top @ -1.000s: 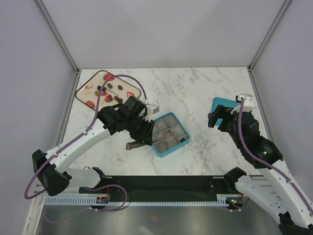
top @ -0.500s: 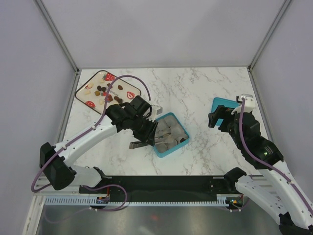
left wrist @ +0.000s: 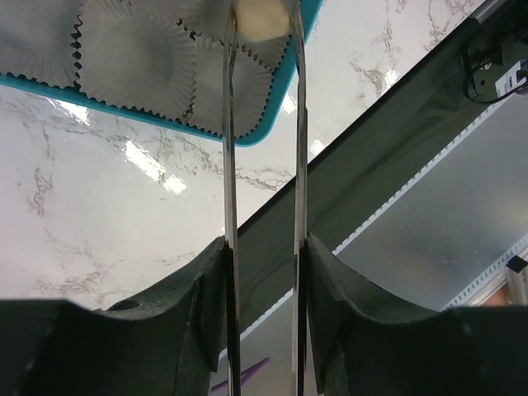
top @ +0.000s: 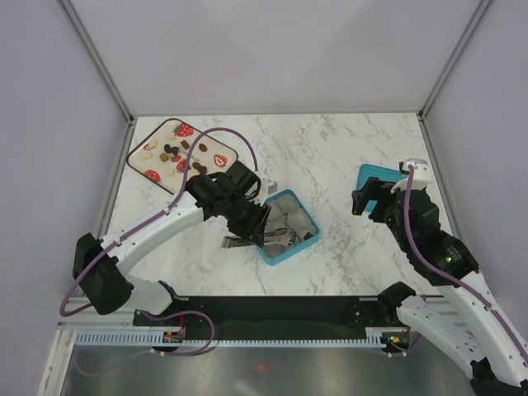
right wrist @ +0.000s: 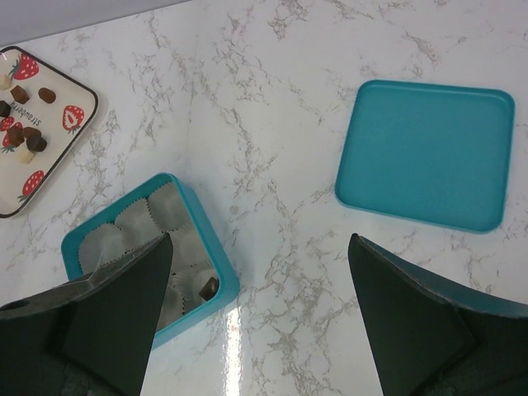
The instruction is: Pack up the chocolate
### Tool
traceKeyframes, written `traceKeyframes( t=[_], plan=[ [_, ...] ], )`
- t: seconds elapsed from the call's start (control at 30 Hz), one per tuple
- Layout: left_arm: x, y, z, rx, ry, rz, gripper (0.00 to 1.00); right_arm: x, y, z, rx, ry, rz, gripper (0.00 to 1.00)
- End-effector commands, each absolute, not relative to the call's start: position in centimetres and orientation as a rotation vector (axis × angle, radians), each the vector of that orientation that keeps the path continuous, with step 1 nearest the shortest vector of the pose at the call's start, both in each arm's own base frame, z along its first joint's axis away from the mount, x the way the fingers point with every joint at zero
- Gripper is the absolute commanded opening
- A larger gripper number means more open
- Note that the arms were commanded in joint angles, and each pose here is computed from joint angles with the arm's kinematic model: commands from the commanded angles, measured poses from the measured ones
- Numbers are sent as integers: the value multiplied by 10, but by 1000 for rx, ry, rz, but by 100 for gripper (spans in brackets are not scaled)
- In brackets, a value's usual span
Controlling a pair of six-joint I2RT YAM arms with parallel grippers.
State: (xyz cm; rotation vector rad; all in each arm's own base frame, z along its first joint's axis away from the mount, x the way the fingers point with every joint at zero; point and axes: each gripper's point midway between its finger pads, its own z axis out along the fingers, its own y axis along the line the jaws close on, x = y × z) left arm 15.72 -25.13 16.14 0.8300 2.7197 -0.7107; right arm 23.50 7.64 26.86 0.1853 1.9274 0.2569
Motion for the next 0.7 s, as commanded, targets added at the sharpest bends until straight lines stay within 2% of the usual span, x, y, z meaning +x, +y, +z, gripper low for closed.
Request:
traceKeyframes(
  t=[0.0, 0.33, 0.53, 0.67],
  plan=[
    [164, -261, 170, 879, 2649, -736, 47, 236, 72, 284, 194, 1879, 251, 96],
    [182, -258, 191, 808, 2574, -659, 47, 235, 72, 285, 195, 1875, 255, 96],
    [213, -247, 232, 657, 2454, -529, 48, 234, 72, 284, 197, 1877, 260, 96],
    [249, -215, 241, 491, 2447, -419, 48, 233, 73, 283, 195, 1876, 269, 96]
  ],
)
